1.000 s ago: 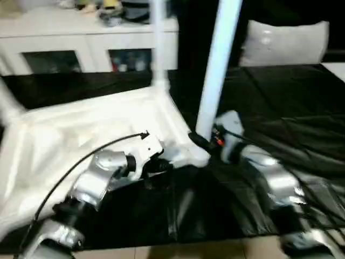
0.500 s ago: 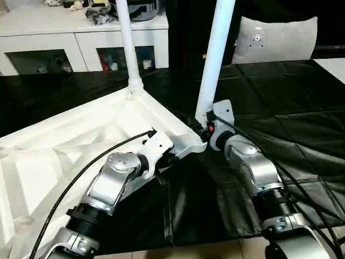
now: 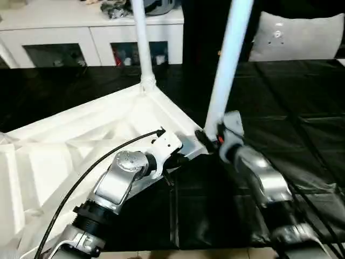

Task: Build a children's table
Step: Insert table leg to table base

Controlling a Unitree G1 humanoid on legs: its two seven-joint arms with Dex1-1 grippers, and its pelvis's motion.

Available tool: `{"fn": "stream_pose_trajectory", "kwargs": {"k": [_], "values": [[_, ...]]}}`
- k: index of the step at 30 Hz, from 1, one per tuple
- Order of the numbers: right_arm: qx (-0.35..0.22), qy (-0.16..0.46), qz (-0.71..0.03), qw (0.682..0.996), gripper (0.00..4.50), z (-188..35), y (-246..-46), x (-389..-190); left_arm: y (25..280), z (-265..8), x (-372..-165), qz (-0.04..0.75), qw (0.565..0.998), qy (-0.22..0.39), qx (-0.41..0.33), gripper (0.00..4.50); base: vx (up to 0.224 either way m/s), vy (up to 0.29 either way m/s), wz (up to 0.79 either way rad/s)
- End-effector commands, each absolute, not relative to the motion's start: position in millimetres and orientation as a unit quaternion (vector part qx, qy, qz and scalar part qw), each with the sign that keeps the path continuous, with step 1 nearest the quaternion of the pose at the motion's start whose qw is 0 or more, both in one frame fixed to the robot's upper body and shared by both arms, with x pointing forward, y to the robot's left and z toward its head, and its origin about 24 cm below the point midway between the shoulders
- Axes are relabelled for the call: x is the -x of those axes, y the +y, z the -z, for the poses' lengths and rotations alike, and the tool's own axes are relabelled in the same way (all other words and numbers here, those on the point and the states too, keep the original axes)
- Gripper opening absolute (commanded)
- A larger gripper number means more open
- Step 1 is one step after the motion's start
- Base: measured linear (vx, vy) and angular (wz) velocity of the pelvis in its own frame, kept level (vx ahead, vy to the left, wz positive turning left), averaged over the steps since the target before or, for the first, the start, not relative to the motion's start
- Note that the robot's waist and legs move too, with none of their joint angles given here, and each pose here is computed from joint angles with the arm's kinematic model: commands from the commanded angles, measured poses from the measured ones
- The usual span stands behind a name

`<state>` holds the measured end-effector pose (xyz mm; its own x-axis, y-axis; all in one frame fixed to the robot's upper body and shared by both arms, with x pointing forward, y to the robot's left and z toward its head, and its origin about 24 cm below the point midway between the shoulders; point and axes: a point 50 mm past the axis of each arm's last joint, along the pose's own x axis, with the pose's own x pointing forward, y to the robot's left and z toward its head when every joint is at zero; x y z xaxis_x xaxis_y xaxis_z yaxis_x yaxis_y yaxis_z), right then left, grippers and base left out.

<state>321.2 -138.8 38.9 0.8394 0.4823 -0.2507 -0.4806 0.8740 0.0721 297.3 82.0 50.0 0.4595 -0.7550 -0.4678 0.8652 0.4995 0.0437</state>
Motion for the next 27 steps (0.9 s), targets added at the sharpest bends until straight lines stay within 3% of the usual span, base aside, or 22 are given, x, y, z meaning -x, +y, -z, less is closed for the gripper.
{"fn": "stream_pose_trajectory", "kwargs": {"k": [1,5,13,20,26,27], "values": [[-0.005,0.124,-0.263,0.957,3.87,-41,-151.5,-314.8,90,-48,-299,0.489,0.835,0.203,-0.148,0.0,0.0,0.0,0.0],[0.008,0.103,-0.312,0.944,4.32,-48,-163.3,-304.4,97,-47,-303,0.496,0.827,0.209,-0.163,0.0,0.0,0.0,0.0],[0.046,0.078,-0.39,0.916,4.46,-67,-192.4,-292.9,110,-41,-302,0.548,0.779,0.229,-0.202,0.0,0.0,0.0,0.0],[0.085,0.091,-0.482,0.867,4.46,-79,-198.6,-288.3,113,-42,-294,0.618,0.724,0.208,-0.225,0.0,0.0,0.0,0.0],[0.113,0.122,-0.555,0.815,4.46,-76,-191.9,-287.3,113,-41,-286,0.663,0.679,0.202,-0.241,0.0,0.0,0.0,0.0],[0.114,0.125,-0.559,0.812,4.3,-75,-191.3,-287.6,113,-41,-285,0.668,0.675,0.201,-0.241,0.0,0.0,0.0,0.0]]}}
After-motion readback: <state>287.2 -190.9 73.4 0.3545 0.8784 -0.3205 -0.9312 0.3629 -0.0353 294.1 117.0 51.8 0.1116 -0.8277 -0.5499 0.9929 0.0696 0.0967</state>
